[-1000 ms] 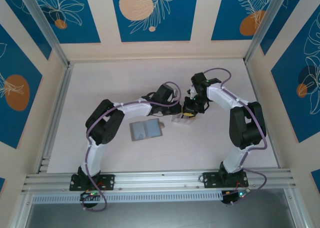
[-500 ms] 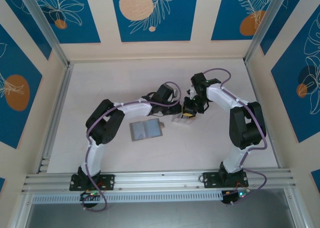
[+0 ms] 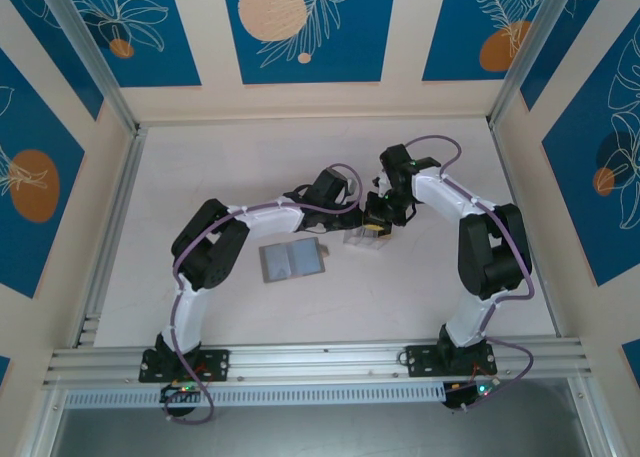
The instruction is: Put the credit cards into the card holder
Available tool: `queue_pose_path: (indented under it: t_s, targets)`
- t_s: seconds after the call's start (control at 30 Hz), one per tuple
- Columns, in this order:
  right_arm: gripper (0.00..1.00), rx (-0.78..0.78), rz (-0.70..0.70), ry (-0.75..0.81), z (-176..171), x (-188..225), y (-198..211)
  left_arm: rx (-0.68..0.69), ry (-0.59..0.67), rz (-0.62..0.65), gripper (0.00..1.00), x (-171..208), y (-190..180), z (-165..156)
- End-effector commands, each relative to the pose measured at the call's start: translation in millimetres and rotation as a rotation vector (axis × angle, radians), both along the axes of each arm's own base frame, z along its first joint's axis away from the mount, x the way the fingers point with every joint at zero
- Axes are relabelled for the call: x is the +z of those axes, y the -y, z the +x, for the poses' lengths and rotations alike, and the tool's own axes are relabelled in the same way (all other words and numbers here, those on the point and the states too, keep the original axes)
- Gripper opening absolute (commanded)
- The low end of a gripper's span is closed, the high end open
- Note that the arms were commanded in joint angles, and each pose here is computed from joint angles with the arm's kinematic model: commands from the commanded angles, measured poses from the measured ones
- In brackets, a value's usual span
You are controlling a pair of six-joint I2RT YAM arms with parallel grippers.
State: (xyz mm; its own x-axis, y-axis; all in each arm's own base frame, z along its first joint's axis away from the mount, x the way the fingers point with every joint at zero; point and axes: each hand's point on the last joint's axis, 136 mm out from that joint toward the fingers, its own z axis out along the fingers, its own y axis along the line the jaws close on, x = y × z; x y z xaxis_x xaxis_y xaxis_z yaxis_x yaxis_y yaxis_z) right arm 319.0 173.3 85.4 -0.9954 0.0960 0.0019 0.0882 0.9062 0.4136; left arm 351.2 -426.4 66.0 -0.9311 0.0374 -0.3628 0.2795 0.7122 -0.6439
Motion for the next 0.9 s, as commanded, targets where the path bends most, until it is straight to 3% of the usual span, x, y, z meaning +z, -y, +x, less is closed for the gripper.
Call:
queue_pose_path:
  t_s: [0.0, 0.27, 0.4, 0.87]
  targets:
    - [0.11, -0.009, -0.001, 0.007, 7.4, 1.6, -4.9, 0.01, -0.051, 0.089, 0.03, -37.1, -9.1, -8.0]
    - [0.09, -0.02, -0.014, 0.003, 9.4, -1.6, -3.7, 0.01, -0.055, 0.092, 0.03, -39.5, -10.4, -9.3]
    - [0.0, -0.024, -0.02, 0.017, 9.2, 3.4, -1.8, 0.013, -0.053, 0.098, 0.03, -40.3, -11.8, -9.2]
    - [0.0, -0.048, -0.002, 0.046, -4.5, 27.1, 17.3, 0.022, -0.037, 0.068, 0.03, -22.6, -15.0, -1.1]
